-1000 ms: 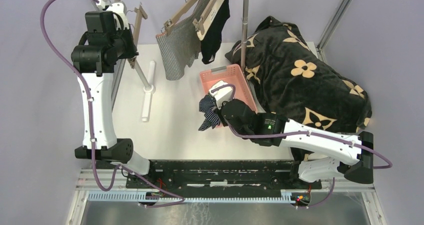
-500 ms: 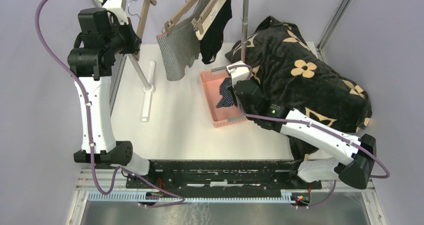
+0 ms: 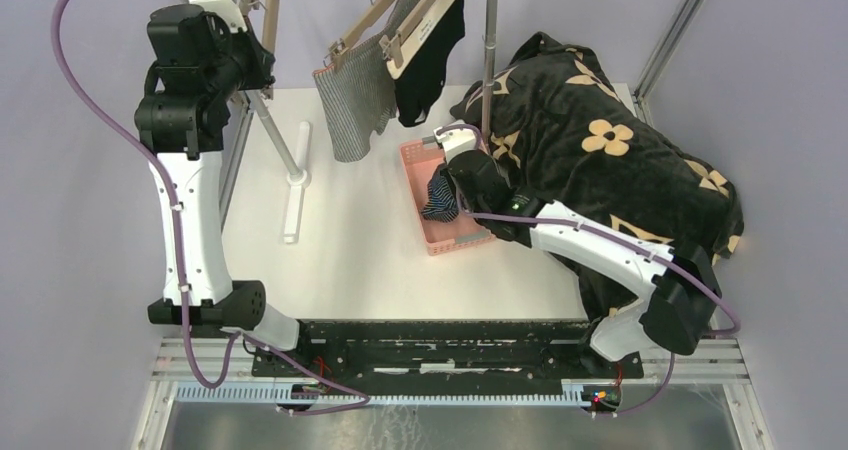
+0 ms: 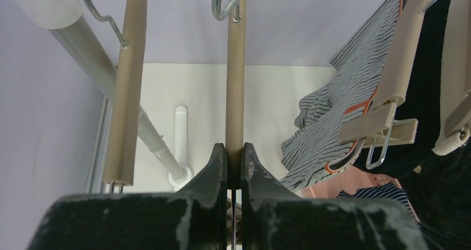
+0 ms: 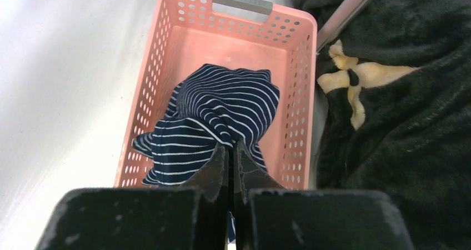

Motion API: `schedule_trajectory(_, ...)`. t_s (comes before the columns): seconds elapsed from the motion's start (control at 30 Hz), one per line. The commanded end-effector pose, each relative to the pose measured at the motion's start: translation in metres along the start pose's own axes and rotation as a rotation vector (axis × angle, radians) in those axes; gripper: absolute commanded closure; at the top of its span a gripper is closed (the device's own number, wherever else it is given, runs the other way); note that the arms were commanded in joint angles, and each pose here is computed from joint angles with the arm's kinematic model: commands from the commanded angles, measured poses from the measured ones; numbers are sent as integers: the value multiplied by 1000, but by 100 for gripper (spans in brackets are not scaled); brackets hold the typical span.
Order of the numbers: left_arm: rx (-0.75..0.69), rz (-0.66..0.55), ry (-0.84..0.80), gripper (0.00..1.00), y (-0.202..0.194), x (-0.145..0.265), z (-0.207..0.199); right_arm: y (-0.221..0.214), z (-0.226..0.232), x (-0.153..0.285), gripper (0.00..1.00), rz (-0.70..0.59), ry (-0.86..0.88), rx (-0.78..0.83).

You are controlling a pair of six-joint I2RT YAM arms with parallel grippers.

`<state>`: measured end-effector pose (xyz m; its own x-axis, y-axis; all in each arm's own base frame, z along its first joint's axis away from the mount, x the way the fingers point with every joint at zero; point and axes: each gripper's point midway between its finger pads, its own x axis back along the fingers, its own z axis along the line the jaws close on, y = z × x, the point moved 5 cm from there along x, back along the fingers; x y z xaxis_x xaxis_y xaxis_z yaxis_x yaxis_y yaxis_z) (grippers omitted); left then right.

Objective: Remove the underwear clipped to the hanger

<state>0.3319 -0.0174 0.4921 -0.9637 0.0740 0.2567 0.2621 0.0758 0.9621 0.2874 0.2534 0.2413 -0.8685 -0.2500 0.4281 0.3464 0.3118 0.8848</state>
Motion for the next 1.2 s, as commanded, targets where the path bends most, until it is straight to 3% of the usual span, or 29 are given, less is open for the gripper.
schedule_trajectory(0.0,49,-106,-2,97,22,-11,-1,30,-1,-14,99,-87,4,-37)
schedule_trajectory(0.4,124,-23,59,97,3,-63,8,2,2,-49,99,-4,28,-50)
schedule_trajectory(0.6,125,-7,113,88,-12,-72,16,-7,5,-60,99,20,26,-39)
schedule_trajectory(0.7,124,-36,117,69,-10,-65,17,-11,10,-66,99,29,42,-33)
schedule_trajectory(0.73,123,-50,121,44,-8,-60,17,-12,12,-68,99,34,47,-29)
schedule_trajectory(0.77,122,-65,127,5,-5,-56,18,-12,12,-70,98,38,50,-27)
schedule_trajectory(0.8,116,-77,127,0,-3,-50,18,-13,14,-71,93,41,54,-24)
schedule_trajectory(1.0,103,-149,106,1,11,-18,13,-11,16,-73,75,43,60,-20)
schedule_trajectory(1.17,100,-248,76,1,26,13,8,-5,12,-67,72,25,57,-18)
